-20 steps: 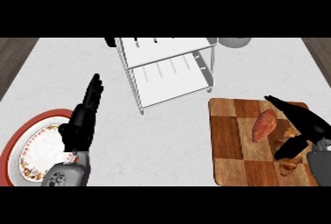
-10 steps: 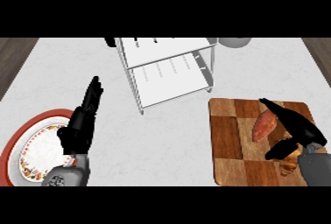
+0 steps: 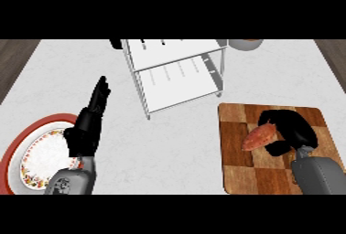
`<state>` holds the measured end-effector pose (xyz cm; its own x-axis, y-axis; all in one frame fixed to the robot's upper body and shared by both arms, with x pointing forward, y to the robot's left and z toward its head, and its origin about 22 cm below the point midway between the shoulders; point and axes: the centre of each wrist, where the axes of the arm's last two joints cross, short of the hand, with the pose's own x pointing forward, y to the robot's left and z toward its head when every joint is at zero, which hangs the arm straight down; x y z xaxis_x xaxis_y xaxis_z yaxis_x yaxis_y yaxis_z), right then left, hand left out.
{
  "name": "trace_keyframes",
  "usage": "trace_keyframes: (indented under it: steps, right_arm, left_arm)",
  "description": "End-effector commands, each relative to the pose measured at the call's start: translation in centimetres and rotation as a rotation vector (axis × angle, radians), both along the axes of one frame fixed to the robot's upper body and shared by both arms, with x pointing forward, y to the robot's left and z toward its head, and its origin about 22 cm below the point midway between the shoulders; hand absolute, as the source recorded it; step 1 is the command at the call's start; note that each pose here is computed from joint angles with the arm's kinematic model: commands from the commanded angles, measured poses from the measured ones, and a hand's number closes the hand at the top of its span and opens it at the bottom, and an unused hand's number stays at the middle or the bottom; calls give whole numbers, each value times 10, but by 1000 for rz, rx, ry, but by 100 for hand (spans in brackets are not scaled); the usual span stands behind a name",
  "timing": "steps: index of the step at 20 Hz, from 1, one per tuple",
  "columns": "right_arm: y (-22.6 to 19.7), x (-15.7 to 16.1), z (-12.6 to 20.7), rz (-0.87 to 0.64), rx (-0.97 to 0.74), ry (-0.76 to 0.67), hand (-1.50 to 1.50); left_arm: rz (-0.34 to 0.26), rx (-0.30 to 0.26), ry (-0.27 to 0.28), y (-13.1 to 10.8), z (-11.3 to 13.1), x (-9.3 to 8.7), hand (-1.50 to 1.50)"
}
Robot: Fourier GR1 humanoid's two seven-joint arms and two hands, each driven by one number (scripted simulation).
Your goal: Pick the sweet potato from the cutting board and place it in the tiered basket
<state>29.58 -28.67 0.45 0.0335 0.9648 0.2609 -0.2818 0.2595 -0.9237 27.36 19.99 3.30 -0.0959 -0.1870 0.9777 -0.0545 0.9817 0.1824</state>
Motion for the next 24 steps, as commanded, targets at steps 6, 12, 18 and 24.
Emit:
trace_keyframes:
  steps: [6,12,18,24]
  right_arm:
    - [208,-13,4,270,-433,58,150]
    - [267,-41,24,198,-455,7,150]
    - [300,-53,86,85,-412,-146,150]
    - [319,-45,168,26,-333,-334,150]
  left_arm:
    - [-81,10,-15,-3,6,6,0]
    - [-56,2,-4,-14,-4,8,0]
    - [-36,-3,15,-4,-4,5,0]
    - [-15,19,13,-14,-9,9,0]
